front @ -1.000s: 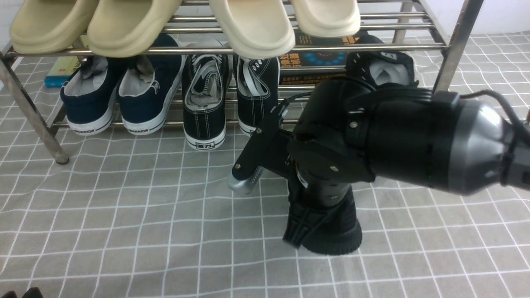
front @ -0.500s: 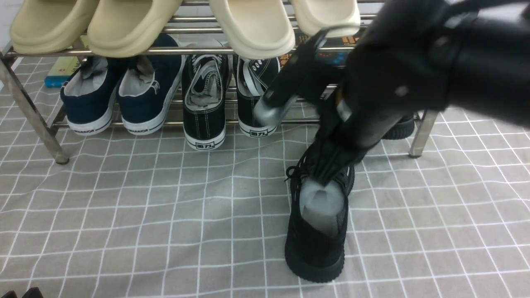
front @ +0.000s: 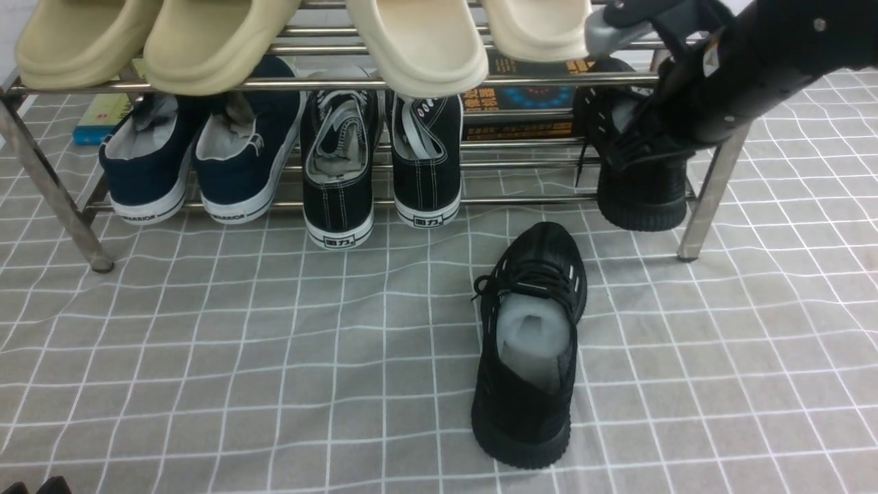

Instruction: Take the shoes off the shelf with your hand from the grey coffee tablecloth.

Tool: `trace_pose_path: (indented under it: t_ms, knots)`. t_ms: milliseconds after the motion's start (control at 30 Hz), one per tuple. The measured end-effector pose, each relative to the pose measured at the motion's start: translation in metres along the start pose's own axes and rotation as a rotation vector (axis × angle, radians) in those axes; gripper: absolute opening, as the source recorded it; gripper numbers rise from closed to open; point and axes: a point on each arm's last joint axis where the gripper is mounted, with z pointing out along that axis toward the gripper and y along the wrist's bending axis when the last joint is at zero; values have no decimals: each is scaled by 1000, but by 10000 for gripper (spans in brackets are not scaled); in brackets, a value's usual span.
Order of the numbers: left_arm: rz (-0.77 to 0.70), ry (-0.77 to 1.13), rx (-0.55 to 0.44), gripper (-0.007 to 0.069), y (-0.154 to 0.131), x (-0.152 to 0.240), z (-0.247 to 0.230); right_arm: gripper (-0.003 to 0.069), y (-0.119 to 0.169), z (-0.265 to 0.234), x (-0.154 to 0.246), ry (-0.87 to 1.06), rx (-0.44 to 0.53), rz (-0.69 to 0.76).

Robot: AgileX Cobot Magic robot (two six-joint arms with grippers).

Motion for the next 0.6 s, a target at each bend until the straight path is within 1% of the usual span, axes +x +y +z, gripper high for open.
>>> trace_pose_path:
  t_ms: [67, 100, 133, 167, 233, 300, 400, 467, 533, 567, 600]
  knots:
    - [0, 0, 0, 240, 0, 0, 0, 354, -1, 8, -2, -24, 8, -10]
    - [0, 0, 0, 240, 0, 0, 0, 372, -1, 9, -2, -30, 8, -10]
    - [0, 0, 0, 240, 0, 0, 0, 425, -1, 17, -3, -38, 18, -28]
    - [0, 0, 0, 240, 0, 0, 0, 461, -1, 25, -3, -43, 27, -43]
    - [0, 0, 0, 240, 0, 0, 0, 494, -1, 35, -2, -39, 44, -71]
    - [0, 0, 0, 240, 0, 0, 0, 505, -1, 47, 1, -28, 57, -86]
    - [0, 0, 0, 240, 0, 0, 0, 494, -1, 60, 4, -8, 64, -108]
    - [0, 0, 0, 240, 0, 0, 0, 452, 0, 72, 8, 14, 71, -128]
    - [0, 0, 0, 240, 0, 0, 0, 372, 0, 78, 10, 23, 75, -139]
    - [0, 0, 0, 240, 0, 0, 0, 372, 0, 78, 10, 24, 76, -141]
    - [0, 0, 0, 240, 0, 0, 0, 264, 0, 79, 10, 28, 78, -156]
